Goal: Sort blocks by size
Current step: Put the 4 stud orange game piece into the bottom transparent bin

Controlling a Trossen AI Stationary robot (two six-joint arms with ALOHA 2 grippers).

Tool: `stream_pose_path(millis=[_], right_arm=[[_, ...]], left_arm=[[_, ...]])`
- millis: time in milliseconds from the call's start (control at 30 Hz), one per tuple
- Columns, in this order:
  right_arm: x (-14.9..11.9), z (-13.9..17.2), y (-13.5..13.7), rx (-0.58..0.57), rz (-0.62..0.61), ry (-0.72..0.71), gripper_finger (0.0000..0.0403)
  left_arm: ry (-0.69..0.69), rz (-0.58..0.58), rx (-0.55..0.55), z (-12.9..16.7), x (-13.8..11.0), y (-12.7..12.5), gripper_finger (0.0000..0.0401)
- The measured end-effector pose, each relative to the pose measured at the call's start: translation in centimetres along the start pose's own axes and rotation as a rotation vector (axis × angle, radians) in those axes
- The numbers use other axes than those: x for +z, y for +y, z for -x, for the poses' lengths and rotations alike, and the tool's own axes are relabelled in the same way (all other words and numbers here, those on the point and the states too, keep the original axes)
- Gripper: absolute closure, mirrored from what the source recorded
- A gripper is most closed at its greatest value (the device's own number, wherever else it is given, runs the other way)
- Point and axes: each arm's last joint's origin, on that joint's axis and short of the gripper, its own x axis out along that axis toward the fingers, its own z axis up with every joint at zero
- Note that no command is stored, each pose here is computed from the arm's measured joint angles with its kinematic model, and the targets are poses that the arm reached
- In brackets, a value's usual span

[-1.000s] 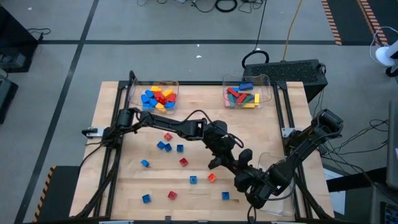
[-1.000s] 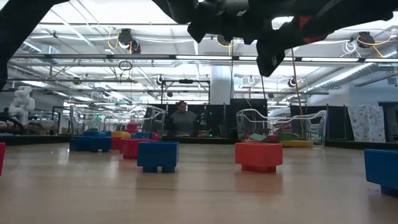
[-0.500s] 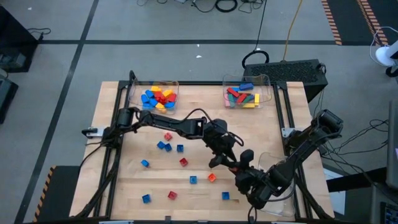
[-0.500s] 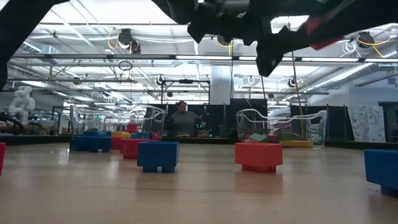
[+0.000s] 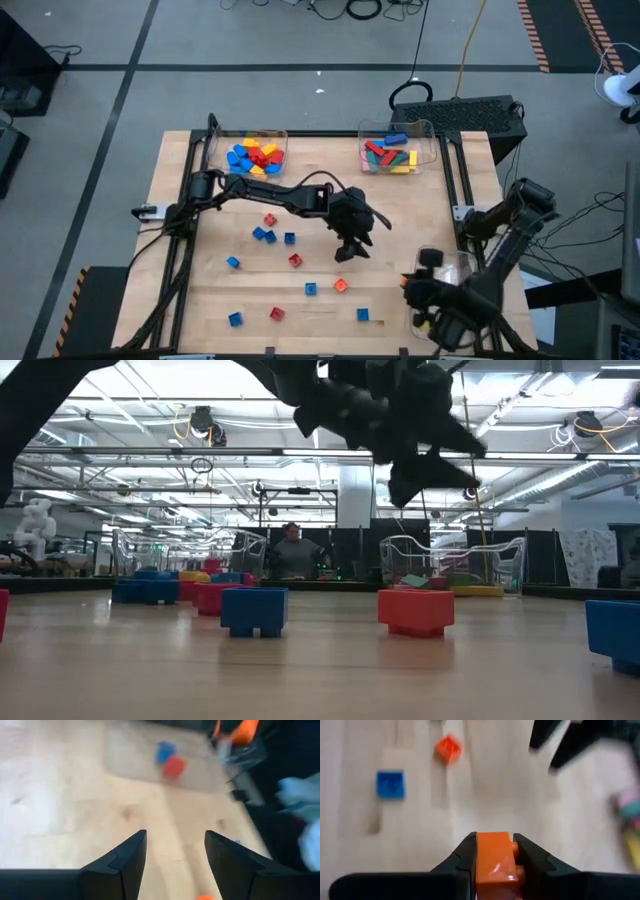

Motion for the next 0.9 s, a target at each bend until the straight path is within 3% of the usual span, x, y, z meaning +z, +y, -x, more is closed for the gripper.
stream_pose_path(millis=[133,433,667,900], right_arm=[[-2.5,1.2,0.5,0.021,-0.126,0.112,0.0327],[-7.1,1.8,1.4,0.020,-0.393,0.093,0.0326],[-9.7,-0.8,1.4,0.002,-0.510,0.118,0.0315],[-10.7,-2.2,1.3,0.001,-0.553,0.127,0.0255]], left_arm=[[0.047,-0.050,0.055,-0.5,-0.6,-1.2,0.0198],[0.027,-0.116,0.185,2.1,-1.5,-4.0,0.0198],[-0.049,-0.073,0.297,5.7,-5.0,-5.8,0.0198],[-0.052,-0.007,0.477,8.4,-9.0,-7.6,0.0198]])
